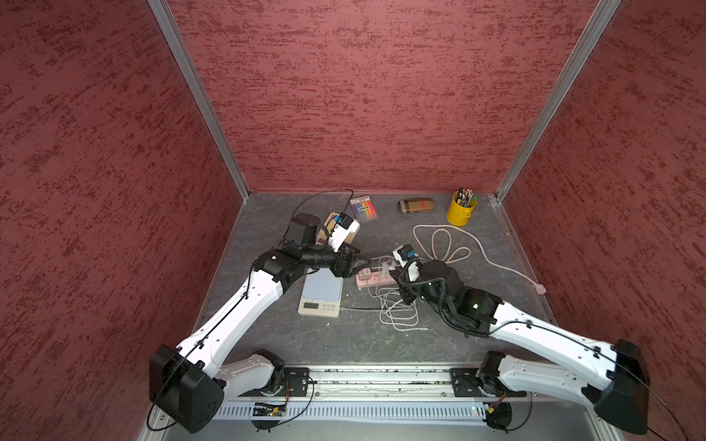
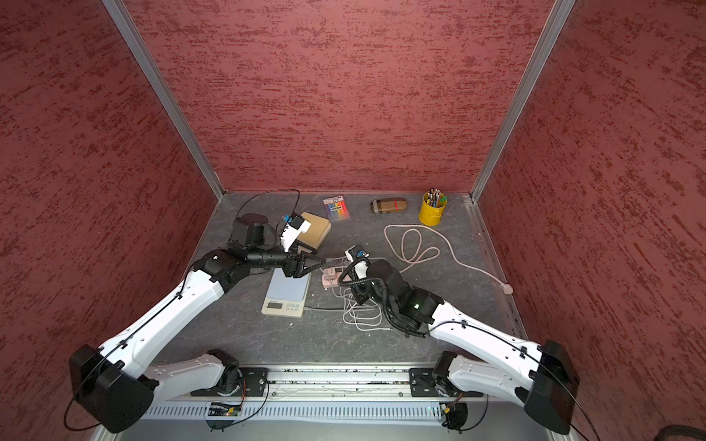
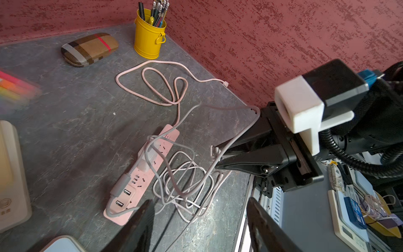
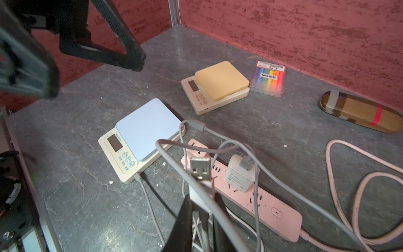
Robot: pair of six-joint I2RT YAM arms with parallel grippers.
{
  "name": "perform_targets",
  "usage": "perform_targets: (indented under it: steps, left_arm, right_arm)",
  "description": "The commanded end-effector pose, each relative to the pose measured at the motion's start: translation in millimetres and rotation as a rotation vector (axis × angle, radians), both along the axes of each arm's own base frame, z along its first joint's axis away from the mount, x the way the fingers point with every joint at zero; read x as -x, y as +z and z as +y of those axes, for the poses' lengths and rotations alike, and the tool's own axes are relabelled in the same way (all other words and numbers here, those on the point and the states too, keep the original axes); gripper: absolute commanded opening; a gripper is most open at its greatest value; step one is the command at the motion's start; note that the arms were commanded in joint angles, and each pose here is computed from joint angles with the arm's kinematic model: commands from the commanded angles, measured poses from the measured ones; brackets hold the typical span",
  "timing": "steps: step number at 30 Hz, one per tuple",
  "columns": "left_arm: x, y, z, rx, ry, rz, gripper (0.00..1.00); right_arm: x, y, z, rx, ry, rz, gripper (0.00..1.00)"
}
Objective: Charge the electronic scale
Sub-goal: Pick up the charging cable from the center of the board.
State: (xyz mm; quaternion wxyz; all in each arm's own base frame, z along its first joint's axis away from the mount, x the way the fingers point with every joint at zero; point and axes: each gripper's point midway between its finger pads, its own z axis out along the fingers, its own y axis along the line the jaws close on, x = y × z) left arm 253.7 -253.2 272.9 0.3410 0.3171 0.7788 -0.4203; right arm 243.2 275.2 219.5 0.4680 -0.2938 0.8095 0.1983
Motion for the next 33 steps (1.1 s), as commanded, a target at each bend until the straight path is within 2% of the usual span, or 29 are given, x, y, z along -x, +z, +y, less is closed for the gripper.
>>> perform_targets:
  steps: [1, 4, 5, 7, 10, 12, 18, 21, 25, 33]
  left_arm:
    - [-3, -3, -4, 0.007, 0.008, 0.019, 0.66]
    - [-10, -19, 1, -0.028, 0.055, 0.046, 0.66]
    - [-12, -22, 2, -0.037, 0.067, 0.052, 0.66]
    - [-18, -28, 6, -0.052, 0.097, 0.071, 0.66]
    - [-24, -31, 11, -0.050, 0.119, 0.088, 0.66]
    - [-25, -29, 15, -0.028, 0.127, 0.094, 0.66]
    - [-25, -17, 26, 0.038, 0.123, 0.107, 0.65]
    - [-18, -11, 27, 0.053, 0.088, 0.069, 0.64]
    - [-5, -2, 25, 0.087, 0.047, 0.033, 0.57]
    - [9, 20, 16, 0.151, -0.011, 0.053, 0.53]
  right_arm:
    - [4, -38, -6, 0.179, 0.006, 0.162, 0.00]
    - [31, -98, -19, 0.362, 0.038, 0.405, 0.00]
    - [40, -108, -18, 0.420, 0.064, 0.447, 0.00]
    - [50, -115, -11, 0.447, 0.094, 0.529, 0.00]
    - [57, -112, -4, 0.446, 0.167, 0.529, 0.00]
    - [58, -114, -5, 0.494, 0.195, 0.534, 0.00]
    - [56, -90, -4, 0.570, 0.278, 0.496, 0.00]
    - [52, -65, 4, 0.502, 0.317, 0.408, 0.00]
    - [52, -28, 13, 0.358, 0.356, 0.305, 0.00]
    - [59, 41, 29, 0.019, 0.457, 0.149, 0.00]
